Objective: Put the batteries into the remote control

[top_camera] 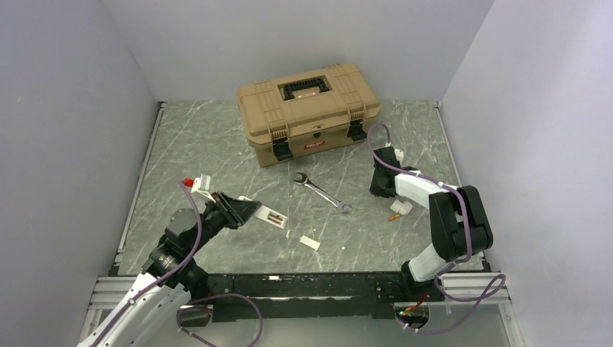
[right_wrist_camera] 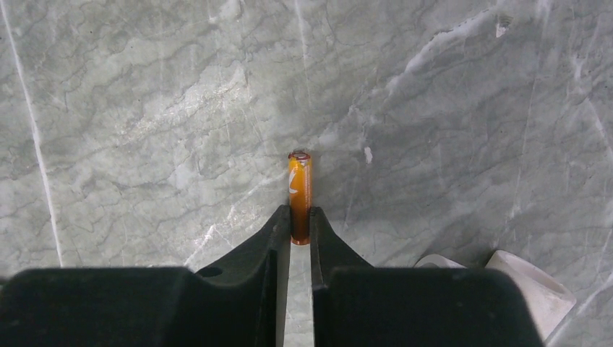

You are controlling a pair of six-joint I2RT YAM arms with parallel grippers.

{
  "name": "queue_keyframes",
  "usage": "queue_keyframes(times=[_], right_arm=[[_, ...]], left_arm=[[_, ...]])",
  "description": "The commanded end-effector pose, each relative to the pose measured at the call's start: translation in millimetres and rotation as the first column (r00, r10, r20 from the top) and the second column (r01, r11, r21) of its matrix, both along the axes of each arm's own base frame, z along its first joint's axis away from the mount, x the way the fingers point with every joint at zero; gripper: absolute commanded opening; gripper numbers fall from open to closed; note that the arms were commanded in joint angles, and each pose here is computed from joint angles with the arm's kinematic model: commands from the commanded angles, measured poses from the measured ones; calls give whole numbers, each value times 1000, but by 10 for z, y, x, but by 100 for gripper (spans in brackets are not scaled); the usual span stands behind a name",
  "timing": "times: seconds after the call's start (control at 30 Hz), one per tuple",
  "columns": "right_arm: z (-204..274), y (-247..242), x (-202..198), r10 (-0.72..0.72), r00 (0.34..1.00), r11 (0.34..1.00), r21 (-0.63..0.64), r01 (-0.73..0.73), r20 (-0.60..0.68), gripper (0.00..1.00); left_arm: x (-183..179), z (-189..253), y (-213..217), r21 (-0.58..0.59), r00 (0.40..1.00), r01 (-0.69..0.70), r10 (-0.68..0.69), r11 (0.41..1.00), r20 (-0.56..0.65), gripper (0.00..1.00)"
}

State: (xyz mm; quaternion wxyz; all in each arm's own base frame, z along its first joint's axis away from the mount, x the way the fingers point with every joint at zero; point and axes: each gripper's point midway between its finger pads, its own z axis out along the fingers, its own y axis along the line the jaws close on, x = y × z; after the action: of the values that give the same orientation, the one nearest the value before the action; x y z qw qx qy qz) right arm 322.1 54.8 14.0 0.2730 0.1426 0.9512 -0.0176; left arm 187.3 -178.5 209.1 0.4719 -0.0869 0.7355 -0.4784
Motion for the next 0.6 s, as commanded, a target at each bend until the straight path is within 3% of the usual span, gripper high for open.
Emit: queue_keyframes(times=[0.0,0.1,0.3,0.4,0.57], right_arm=[[24,47,52,5,1000,1000,31,-6,21,10],[41,75,45,14,1000,999,46,-15,27,1],[196,185,15,53,995,992,110,-62,84,0],[452,321,-16,106,978,975,176,-138,178,0],[1003,694,-243,234,891,880,306,-364,388,0]], left_arm=[[-15,151,-15,-45,999,16,-14,999,45,0],[-23,145,11,-44,999,10,-8,999,44,0],[-73,221,-14,-54,997,46,-42,997,69,0],[-119,245,-79,-59,992,97,-91,994,89,0],[-247,378,-197,-81,964,209,-192,974,185,0]])
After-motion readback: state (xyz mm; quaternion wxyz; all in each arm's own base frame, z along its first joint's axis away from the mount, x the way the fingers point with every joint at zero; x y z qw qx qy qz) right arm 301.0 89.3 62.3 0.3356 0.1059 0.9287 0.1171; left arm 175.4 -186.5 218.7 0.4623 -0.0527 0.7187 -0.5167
